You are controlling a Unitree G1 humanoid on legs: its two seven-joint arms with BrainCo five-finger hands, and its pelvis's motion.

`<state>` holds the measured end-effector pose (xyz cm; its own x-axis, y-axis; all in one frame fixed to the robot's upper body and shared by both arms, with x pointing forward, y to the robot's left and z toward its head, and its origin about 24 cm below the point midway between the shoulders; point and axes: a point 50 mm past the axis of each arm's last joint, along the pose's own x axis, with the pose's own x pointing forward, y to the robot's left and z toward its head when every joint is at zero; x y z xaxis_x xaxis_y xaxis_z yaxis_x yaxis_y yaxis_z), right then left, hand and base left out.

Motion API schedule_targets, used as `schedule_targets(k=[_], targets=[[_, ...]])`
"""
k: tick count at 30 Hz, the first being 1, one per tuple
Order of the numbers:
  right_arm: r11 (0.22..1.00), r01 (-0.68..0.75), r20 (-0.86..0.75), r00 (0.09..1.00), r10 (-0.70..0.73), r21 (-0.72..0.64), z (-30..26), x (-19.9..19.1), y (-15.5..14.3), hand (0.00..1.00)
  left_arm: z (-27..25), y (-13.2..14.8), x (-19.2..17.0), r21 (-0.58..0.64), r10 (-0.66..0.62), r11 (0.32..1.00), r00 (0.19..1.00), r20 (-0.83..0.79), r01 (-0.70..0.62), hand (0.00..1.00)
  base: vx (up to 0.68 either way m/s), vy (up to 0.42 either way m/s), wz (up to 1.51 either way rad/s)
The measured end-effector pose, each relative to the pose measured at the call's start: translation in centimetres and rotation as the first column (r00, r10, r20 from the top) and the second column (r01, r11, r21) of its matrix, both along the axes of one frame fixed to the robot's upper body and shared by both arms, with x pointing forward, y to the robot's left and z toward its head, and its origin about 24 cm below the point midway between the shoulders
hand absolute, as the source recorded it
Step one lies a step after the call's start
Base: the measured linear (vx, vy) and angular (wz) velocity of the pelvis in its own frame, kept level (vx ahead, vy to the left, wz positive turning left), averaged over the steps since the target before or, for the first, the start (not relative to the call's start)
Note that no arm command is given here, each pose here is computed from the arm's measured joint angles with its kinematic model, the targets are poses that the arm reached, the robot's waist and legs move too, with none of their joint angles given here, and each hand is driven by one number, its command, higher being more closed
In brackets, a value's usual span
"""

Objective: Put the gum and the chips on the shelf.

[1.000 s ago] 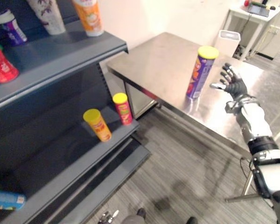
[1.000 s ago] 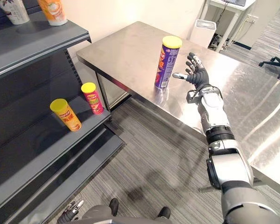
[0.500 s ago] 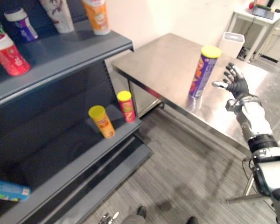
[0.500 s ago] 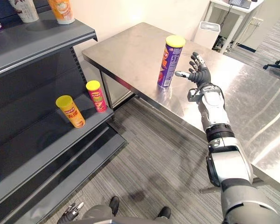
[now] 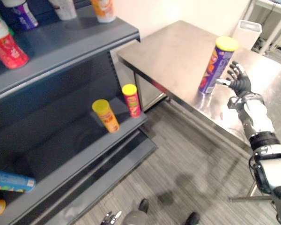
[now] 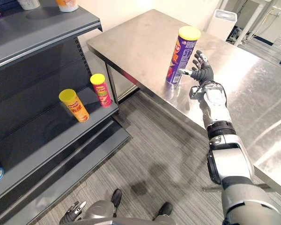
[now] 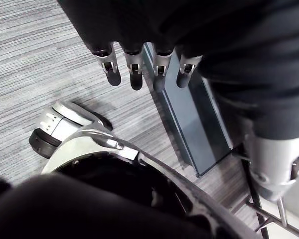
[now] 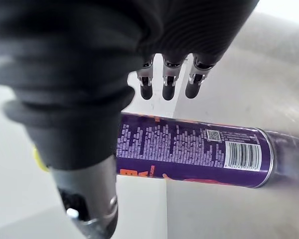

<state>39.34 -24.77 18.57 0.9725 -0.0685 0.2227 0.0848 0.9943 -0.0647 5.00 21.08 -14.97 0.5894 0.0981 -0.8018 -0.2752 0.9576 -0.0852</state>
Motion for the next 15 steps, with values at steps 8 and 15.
schedule_targets(k=[8,15], targets=[[1.0,0.013,0.036,0.999,-0.013,-0.01,1.5,0.1,-0.4,0.0,0.2,-0.2,0.5,-0.018,0.018,1.0,0.999,0.037,-0.018,0.0,-0.01,0.001,0.0],[0.994,0.098,0.079,0.992,-0.095,-0.036,3.9,-0.3,-2.8,0.0,0.5,-0.2,1.0,-0.018,0.006,1.0,0.998,0.058,-0.005,0.0,-0.02,-0.012,0.04]])
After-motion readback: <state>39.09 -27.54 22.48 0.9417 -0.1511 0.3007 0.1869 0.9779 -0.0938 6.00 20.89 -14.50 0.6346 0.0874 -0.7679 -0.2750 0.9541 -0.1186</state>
